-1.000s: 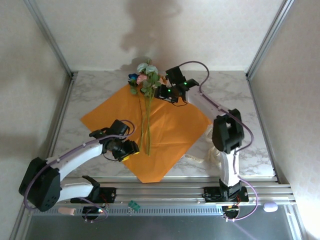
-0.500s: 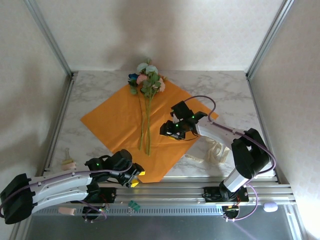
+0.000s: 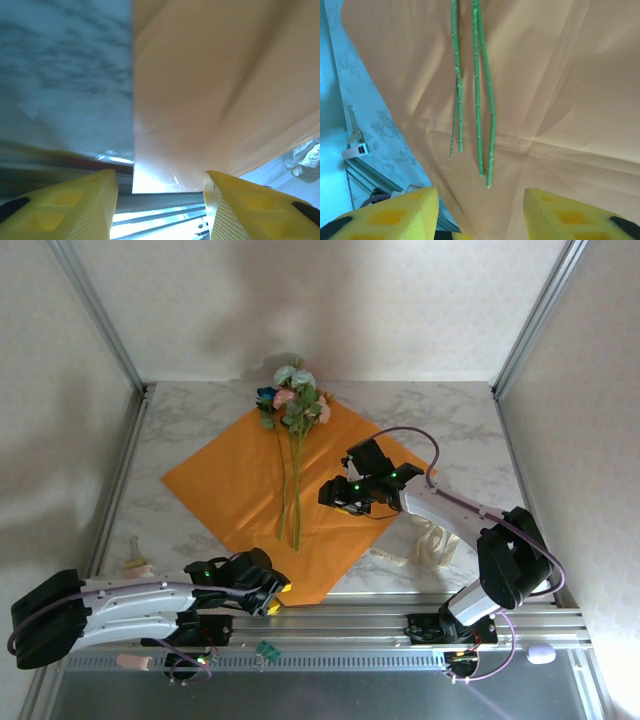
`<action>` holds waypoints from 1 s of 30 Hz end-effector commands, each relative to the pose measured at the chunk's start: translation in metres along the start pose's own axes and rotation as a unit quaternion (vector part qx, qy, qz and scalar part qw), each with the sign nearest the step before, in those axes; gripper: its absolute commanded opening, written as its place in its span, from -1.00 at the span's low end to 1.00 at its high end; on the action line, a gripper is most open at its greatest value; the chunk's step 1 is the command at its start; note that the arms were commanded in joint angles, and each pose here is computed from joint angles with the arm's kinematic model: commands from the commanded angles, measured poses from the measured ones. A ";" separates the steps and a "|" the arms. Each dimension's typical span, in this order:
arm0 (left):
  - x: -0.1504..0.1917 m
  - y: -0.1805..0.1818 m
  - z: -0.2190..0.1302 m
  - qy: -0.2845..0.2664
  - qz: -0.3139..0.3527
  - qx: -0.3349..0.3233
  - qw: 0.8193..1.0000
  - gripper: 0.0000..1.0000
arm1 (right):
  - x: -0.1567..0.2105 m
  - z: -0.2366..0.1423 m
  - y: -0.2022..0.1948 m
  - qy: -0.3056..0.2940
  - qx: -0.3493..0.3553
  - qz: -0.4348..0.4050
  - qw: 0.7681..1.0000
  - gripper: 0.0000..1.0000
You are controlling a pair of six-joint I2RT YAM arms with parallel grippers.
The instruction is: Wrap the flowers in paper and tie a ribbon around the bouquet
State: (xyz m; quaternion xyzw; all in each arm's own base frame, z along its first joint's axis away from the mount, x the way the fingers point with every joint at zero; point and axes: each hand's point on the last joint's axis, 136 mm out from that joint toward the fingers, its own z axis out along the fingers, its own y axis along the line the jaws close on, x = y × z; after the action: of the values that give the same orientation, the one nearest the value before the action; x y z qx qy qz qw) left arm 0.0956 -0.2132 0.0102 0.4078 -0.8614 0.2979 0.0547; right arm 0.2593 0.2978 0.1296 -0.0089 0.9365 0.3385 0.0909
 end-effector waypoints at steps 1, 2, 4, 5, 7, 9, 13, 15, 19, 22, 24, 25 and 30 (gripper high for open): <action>-0.004 -0.019 0.002 -0.021 0.011 0.042 0.999 -0.20 | 0.003 -0.008 0.005 0.003 -0.012 -0.005 1.000 -0.03; -0.004 -0.021 0.004 -0.020 0.013 0.047 0.999 -0.29 | 0.004 -0.008 0.006 0.003 -0.012 -0.005 1.000 -0.03; -0.003 -0.022 0.006 -0.024 0.024 0.037 0.999 -0.40 | 0.003 -0.010 0.006 0.001 -0.012 -0.006 1.000 -0.02; -0.003 -0.022 0.005 -0.029 0.031 0.030 0.999 -0.46 | 0.004 -0.011 0.006 0.001 -0.012 -0.007 1.000 -0.02; -0.002 -0.026 0.002 -0.034 0.039 0.031 0.998 -0.57 | 0.005 -0.012 0.005 0.002 -0.011 -0.009 1.000 -0.02; -0.002 -0.030 -0.002 -0.040 0.042 0.033 0.998 -0.69 | 0.005 -0.013 0.005 0.002 -0.009 -0.011 1.000 -0.03; 0.000 -0.036 -0.009 -0.048 0.056 0.025 0.997 -1.00 | 0.006 -0.016 0.003 0.001 -0.001 -0.016 1.000 -0.03; 0.001 -0.042 -0.011 -0.050 0.057 0.029 0.997 -1.00 | 0.007 -0.019 0.002 0.000 0.001 -0.020 1.000 -0.03; 0.007 -0.062 -0.018 -0.048 0.055 0.052 0.996 -1.00 | 0.013 -0.026 -0.003 0.001 0.012 -0.029 1.000 -0.03; 0.007 -0.075 -0.029 -0.060 0.053 0.060 0.995 -1.00 | 0.020 -0.031 -0.010 0.005 0.024 -0.042 0.999 -0.03; 0.005 -0.082 -0.037 -0.066 0.047 0.067 0.995 -1.00 | 0.026 -0.033 -0.015 0.011 0.032 -0.051 0.998 -0.03; 0.004 -0.085 -0.041 -0.068 0.043 0.072 0.994 -1.00 | 0.030 -0.033 -0.019 0.016 0.036 -0.054 0.998 -0.03; -0.004 -0.102 -0.054 -0.065 0.023 0.103 0.992 -1.00 | 0.056 -0.038 -0.035 0.035 0.032 -0.063 0.997 0.01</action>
State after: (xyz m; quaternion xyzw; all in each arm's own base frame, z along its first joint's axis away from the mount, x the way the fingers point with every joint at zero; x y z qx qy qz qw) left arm 0.1577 -0.2398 0.0950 0.4013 -0.8369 0.3705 -0.0352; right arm 0.2193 0.2629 0.1349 -0.0627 0.9425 0.3140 0.0956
